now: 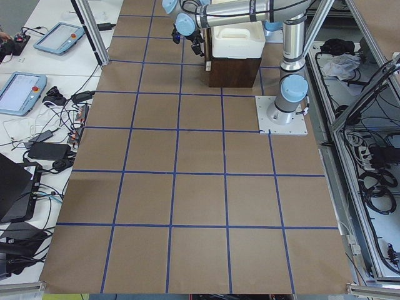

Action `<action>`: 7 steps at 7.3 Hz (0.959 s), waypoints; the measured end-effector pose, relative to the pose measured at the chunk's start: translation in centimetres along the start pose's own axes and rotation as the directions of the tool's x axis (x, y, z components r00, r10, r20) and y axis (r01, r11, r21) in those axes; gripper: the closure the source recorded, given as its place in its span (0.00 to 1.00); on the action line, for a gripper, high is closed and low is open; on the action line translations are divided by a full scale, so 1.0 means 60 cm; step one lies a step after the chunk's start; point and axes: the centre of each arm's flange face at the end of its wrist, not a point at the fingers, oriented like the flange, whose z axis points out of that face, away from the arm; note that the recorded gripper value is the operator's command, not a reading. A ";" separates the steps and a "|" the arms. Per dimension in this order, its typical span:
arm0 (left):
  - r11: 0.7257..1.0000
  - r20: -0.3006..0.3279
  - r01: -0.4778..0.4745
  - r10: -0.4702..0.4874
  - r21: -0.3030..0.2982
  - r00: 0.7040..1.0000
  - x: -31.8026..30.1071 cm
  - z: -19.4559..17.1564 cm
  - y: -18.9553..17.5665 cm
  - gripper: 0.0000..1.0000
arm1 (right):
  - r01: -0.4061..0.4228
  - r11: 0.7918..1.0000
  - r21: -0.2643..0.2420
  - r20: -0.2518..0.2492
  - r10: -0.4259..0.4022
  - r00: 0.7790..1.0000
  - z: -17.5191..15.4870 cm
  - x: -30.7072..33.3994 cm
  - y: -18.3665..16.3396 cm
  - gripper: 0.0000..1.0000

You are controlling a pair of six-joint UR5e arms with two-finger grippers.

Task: Put scissors in drawer and close it
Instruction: 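Press the left gripper against the drawer front to seat it fully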

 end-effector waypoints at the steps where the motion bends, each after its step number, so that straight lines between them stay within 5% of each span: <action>1: 1.000 0.002 0.005 -0.005 -0.016 1.000 -0.002 0.004 0.002 0.00 | 0.000 1.000 0.000 0.000 0.000 1.000 0.000 0.000 0.000 0.00; 7: 0.996 0.014 0.021 -0.020 -0.085 1.000 -0.006 0.017 0.012 0.00 | -0.002 1.000 -0.003 -0.001 0.002 1.000 0.003 0.000 0.000 0.00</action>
